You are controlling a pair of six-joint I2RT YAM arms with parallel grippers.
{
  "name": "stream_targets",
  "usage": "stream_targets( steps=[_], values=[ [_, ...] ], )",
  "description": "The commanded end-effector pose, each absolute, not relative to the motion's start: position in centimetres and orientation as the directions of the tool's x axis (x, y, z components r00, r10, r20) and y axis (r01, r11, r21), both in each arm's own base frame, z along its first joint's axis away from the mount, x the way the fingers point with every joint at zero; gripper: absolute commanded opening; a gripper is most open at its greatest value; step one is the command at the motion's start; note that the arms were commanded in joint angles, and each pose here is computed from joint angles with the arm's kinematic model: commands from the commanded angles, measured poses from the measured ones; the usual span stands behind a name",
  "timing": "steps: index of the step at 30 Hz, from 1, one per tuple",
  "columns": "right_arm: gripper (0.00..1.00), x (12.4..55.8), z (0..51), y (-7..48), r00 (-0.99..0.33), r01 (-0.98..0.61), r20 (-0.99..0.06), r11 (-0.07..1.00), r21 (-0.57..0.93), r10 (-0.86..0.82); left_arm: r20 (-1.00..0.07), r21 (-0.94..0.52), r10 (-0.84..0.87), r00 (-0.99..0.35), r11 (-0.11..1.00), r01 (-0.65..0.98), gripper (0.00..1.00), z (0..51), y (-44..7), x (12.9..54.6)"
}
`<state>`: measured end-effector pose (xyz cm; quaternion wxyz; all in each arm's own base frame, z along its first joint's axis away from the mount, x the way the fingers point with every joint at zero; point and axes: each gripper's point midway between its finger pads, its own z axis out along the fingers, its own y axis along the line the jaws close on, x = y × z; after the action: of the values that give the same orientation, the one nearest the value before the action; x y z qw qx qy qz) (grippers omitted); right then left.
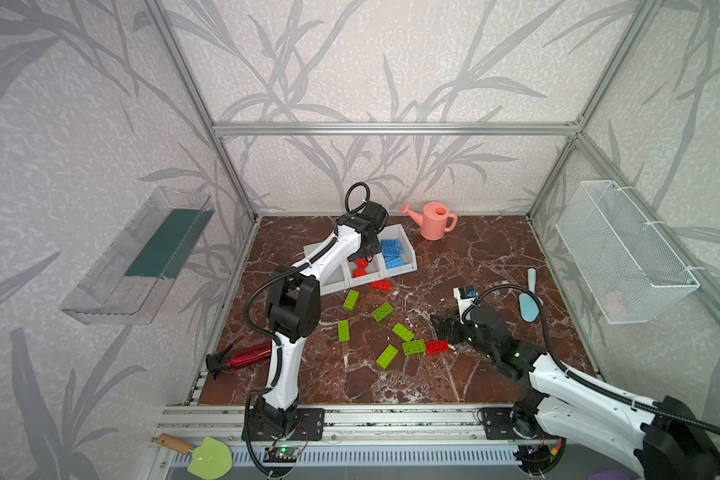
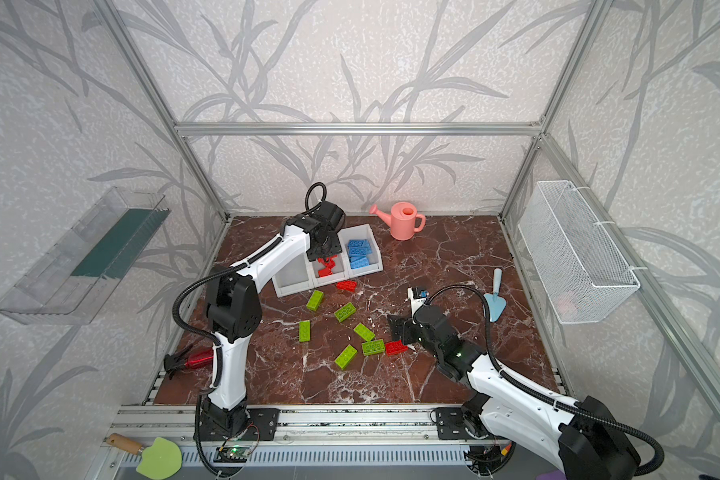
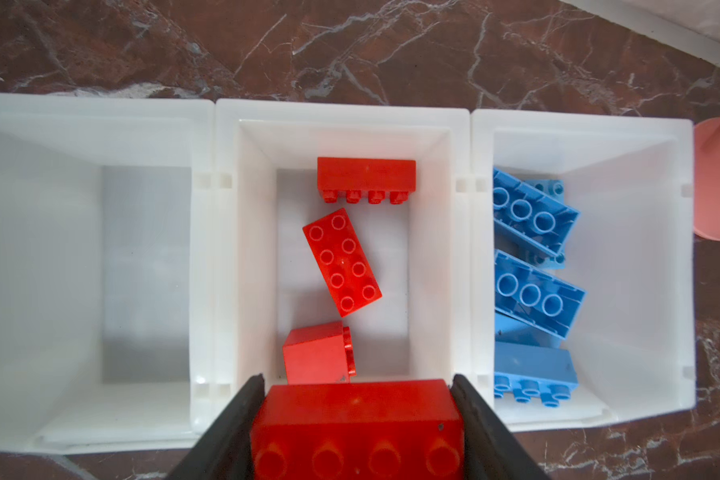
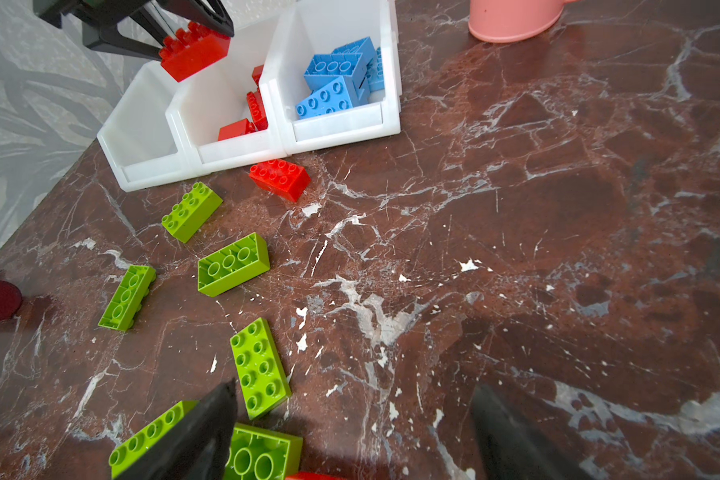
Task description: Sort the legos into containers by color
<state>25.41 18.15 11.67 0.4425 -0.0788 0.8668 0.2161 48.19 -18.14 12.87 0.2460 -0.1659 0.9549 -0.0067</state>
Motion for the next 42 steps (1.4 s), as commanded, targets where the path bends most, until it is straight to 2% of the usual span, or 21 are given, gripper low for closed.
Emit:
stream_targets(
  steps=[1, 5, 10, 17, 26, 31, 34, 42],
  values=[
    [0.89, 26.0, 12.9, 18.7, -0.571, -0.339, -0.817, 0.884, 0.322, 0.078, -0.448, -0.064, -0.299, -0.843, 0.951, -0.303, 0.51, 12.9, -17.6, 48.5],
    [0.90, 26.0, 13.0, 18.5, -0.568, -0.336, -0.819, 0.886, 0.319, 0.080, -0.444, -0.051, -0.294, -0.847, 0.951, -0.303, 0.58, 12.2, -17.2, 49.3],
    [0.91, 26.0, 13.2, 18.7, -0.569, -0.342, -0.819, 0.885, 0.317, 0.074, -0.445, -0.041, -0.294, -0.846, 0.950, -0.309, 0.76, 12.2, -16.6, 49.3],
    [0.94, 27.1, 13.3, 19.6, -0.621, -0.306, -0.783, 0.903, 0.301, 0.050, -0.492, -0.088, -0.318, -0.810, 0.944, -0.317, 0.89, 16.1, -15.8, 47.5],
    [0.99, 29.7, 14.1, 25.3, -0.665, -0.268, -0.746, 0.941, 0.206, -0.026, -0.565, -0.225, -0.359, -0.743, 0.933, -0.280, 0.92, 22.9, -14.5, 40.3],
    [0.99, 32.0, 13.0, 27.7, -0.718, -0.132, -0.695, 0.976, 0.174, 0.026, -0.616, -0.260, -0.356, -0.703, 0.934, -0.245, 0.92, 25.4, -11.9, 35.1],
    [0.99, 33.1, 12.2, 29.1, -0.737, -0.055, -0.672, 0.985, 0.164, 0.070, -0.658, -0.257, -0.339, -0.672, 0.940, -0.223, 0.92, 25.9, -10.1, 32.3],
    [0.99, 36.6, 8.5, 33.3, -0.763, 0.017, -0.637, 0.988, 0.154, 0.113, -0.701, -0.196, -0.281, -0.656, 0.960, -0.202, 0.95, 25.0, -6.1, 26.0]
  ],
)
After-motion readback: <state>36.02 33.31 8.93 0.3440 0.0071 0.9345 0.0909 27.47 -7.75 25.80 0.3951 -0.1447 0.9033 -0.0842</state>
